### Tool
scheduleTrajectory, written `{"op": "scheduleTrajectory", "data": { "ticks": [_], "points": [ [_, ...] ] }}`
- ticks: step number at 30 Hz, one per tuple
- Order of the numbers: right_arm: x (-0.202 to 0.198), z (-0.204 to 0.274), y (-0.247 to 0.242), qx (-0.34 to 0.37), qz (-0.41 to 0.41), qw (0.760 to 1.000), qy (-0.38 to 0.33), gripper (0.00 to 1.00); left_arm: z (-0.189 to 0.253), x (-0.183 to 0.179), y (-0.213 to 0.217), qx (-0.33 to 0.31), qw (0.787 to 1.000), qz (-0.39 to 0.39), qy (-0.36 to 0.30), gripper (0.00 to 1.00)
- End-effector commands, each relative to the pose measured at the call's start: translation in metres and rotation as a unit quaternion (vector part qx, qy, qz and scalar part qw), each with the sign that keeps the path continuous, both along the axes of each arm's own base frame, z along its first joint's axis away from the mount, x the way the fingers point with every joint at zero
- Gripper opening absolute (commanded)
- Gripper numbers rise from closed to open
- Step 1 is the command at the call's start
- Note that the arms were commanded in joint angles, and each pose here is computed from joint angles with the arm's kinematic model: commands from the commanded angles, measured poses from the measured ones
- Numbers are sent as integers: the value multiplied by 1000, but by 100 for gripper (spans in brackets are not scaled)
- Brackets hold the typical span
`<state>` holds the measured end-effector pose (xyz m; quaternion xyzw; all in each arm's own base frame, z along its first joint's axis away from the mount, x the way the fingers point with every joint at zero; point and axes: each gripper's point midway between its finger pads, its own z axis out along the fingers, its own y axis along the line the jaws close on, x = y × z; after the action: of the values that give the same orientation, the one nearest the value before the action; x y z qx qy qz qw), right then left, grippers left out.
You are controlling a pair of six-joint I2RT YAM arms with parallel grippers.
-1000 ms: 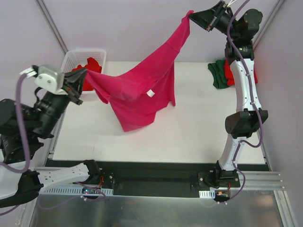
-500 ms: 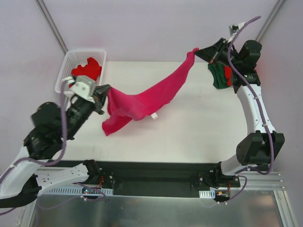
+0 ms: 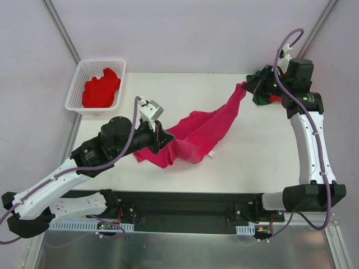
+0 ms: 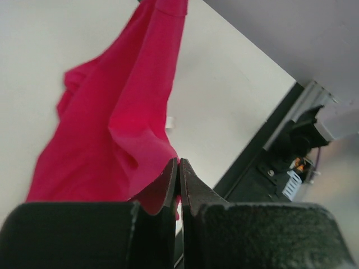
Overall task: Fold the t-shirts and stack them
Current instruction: Flatten out the tshirt
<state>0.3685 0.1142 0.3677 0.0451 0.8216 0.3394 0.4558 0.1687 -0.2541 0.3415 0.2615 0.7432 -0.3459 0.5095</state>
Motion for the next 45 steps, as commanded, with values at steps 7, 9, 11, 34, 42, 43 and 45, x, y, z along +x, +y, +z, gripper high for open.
{"op": "scheduleTrajectory", "data": {
  "ticks": [7, 9, 11, 34, 42, 43, 45],
  "points": [
    [-57, -116, -44, -159, -81, 965, 192, 1, -82, -56, -63, 25, 963, -188, 190, 0],
    [-59, -123, -53, -179, -97, 958, 201, 1, -95, -63, -69, 35, 955, -209, 208, 0],
    [-61, -127, -59, -194, -108, 953, 208, 1, -105, -65, -72, 43, 950, -219, 219, 0],
    [-55, -156, -85, -248, -154, 929, 227, 1, -181, -52, -127, 145, 927, -276, 207, 98],
    [-55, -164, -78, -233, -148, 935, 221, 1, -119, 85, -89, 105, 981, -124, 107, 99],
    [-55, -165, -77, -230, -146, 936, 221, 1, -115, 112, -81, 107, 984, -102, 95, 99],
    [-56, -167, -75, -228, -139, 938, 221, 1, -104, 138, -77, 100, 988, -85, 81, 99]
  ]
}}
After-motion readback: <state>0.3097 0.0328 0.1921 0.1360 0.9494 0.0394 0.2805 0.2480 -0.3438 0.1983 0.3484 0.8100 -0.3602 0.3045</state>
